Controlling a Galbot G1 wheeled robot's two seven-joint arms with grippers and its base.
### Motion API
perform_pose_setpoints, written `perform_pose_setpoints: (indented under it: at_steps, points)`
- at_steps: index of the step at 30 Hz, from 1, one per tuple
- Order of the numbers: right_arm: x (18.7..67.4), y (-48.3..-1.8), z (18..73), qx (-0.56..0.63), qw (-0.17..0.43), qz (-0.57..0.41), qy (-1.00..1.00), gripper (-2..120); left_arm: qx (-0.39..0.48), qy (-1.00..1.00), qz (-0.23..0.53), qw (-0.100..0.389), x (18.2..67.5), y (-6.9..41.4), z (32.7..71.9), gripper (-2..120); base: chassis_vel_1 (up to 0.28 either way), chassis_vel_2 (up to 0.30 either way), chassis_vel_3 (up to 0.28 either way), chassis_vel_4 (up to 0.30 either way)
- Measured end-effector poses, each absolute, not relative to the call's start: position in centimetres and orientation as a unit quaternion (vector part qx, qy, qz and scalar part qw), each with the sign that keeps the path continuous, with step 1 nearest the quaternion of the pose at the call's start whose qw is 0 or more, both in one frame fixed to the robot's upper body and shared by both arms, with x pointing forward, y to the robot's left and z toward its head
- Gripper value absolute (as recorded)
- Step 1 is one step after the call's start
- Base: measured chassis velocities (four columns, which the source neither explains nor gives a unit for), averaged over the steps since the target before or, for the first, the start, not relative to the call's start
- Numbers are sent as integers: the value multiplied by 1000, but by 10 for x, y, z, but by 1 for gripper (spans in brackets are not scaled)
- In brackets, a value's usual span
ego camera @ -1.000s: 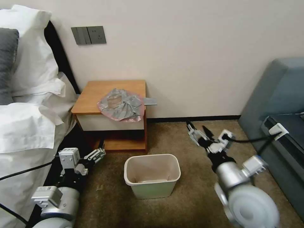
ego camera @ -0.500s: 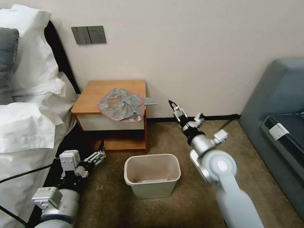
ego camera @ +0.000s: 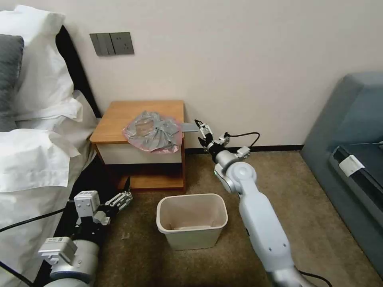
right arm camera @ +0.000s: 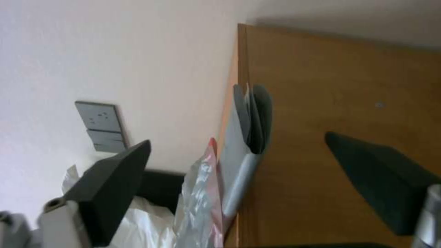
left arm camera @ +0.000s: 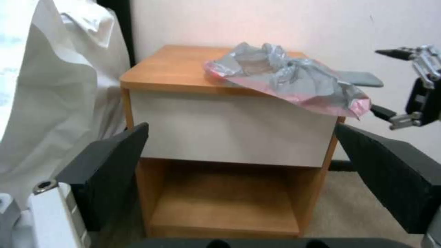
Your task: Pick up the garbage bag from the table and place it over the trash can.
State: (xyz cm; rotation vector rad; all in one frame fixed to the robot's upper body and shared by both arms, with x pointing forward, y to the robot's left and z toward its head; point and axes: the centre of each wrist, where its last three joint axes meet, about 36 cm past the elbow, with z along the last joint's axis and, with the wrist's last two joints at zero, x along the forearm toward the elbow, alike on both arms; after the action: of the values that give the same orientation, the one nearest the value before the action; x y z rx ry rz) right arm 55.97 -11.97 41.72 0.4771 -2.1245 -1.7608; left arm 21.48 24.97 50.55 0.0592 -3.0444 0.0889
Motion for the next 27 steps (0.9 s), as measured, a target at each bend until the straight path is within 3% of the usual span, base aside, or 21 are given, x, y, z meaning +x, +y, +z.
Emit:
perform_pose_setpoints:
  at_steps: [5, 12, 17, 20, 27]
  points:
    - [566, -112, 417, 171, 170, -620, -747, 84, 21, -998, 30, 48, 214, 250, 505, 100, 0, 0, 0, 0]
    - [568, -108, 418, 169, 169, -613, -753, 54, 21, -998, 31, 49, 213, 250, 505, 100, 0, 0, 0, 0]
    - [566, -106, 419, 168, 169, -606, -759, 41, 21, -998, 31, 49, 213, 250, 505, 100, 0, 0, 0, 0]
    - [563, -104, 420, 171, 168, -595, -767, 25, 21, -998, 31, 49, 213, 250, 505, 100, 0, 0, 0, 0]
    - [554, -105, 424, 177, 166, -591, -769, 3, 21, -998, 31, 49, 213, 250, 505, 100, 0, 0, 0, 0]
